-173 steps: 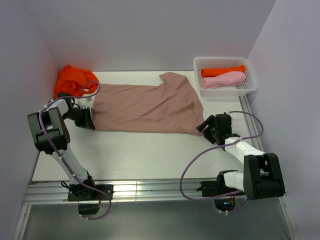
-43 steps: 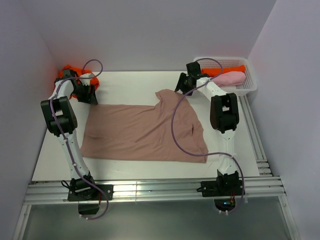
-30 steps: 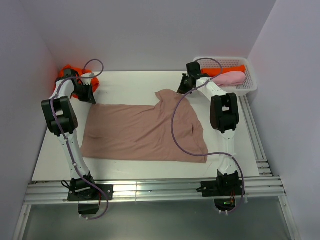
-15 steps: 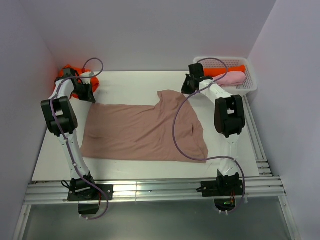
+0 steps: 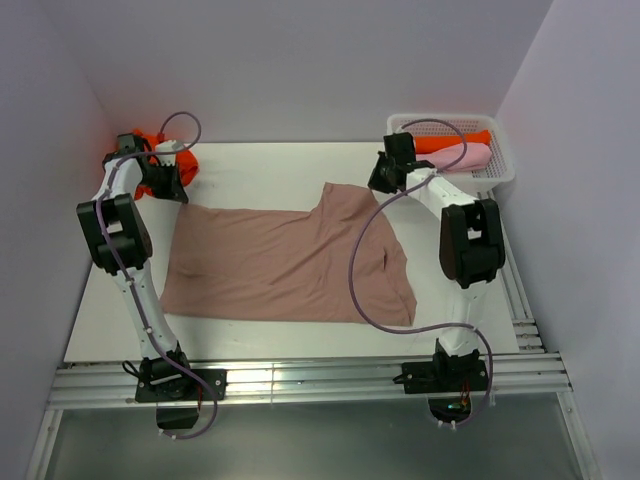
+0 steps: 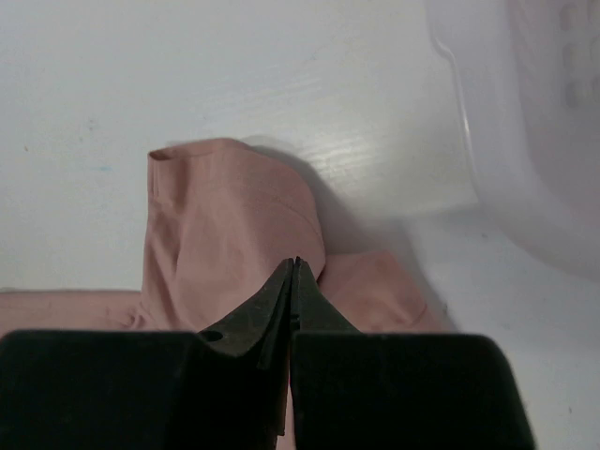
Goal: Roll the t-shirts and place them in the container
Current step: Fold the tshirt
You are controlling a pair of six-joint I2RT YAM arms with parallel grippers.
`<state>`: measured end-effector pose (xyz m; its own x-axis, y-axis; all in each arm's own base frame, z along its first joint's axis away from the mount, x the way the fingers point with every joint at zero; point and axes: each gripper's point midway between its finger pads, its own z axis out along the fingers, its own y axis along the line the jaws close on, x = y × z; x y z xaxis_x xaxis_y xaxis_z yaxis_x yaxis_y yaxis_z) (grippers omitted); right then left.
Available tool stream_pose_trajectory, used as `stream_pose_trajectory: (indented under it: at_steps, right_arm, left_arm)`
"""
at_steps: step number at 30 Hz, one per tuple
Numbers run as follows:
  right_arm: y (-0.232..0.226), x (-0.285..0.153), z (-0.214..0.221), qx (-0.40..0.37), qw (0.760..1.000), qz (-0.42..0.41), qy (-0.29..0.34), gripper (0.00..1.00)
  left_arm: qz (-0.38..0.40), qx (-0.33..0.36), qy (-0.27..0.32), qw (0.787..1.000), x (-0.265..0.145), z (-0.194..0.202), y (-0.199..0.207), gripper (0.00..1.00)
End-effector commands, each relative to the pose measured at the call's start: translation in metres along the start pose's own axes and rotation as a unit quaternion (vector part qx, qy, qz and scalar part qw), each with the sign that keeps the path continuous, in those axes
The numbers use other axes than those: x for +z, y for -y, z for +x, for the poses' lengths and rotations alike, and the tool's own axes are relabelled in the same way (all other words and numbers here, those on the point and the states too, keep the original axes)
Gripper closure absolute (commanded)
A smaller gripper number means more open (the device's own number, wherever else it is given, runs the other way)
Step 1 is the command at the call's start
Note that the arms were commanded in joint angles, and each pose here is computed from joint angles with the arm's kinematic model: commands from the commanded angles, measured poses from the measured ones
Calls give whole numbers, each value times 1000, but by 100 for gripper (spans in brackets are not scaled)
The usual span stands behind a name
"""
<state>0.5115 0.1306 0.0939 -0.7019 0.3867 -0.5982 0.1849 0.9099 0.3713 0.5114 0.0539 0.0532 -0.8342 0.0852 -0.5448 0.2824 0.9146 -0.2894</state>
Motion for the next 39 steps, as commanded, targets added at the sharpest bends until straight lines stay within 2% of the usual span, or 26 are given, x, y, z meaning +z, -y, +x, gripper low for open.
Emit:
stream_pose_trajectory:
  at_steps: [1,8,20,22,23,26,29,31,32,33,35,39]
  right_arm:
    - [-15,-34,-33,-10,998,-22,64,99]
    - [-13,-58,-27,-8,997,-31,77,99]
    - [13,-99,2,14,995,-14,93,100]
    - [11,-92,1,10,996,-12,85,94]
    - [11,-89,1,7,997,-10,79,86]
    - [7,-69,-4,-5,998,-1,58,73]
    - [-10,-48,-24,-13,998,-9,53,63]
    - [-9,-25,-20,-17,999,-1,34,59]
    - [-16,-22,-31,-20,999,-4,38,56]
    - [-9,-4,-23,-22,999,10,21,55]
    - [-16,4,-32,-26,999,13,17,54]
    - [-10,38,-18,-33,999,34,-12,52]
  left_arm:
    - [10,29,59,998,-38,-33,9,100]
    - [31,40,59,997,-50,-27,13,100]
    - [72,72,22,995,-55,3,18,100]
    - [74,70,19,995,-54,4,18,100]
    - [76,67,17,995,-52,5,17,100]
    - [82,62,13,995,-49,5,19,100]
    - [80,59,8,995,-43,8,18,100]
    - [78,59,2,995,-40,11,17,100]
    - [76,60,2,995,-39,10,16,100]
    - [75,60,1,995,-38,11,17,100]
    - [73,60,-1,996,-37,11,16,100]
    - [71,62,-1,996,-35,9,17,100]
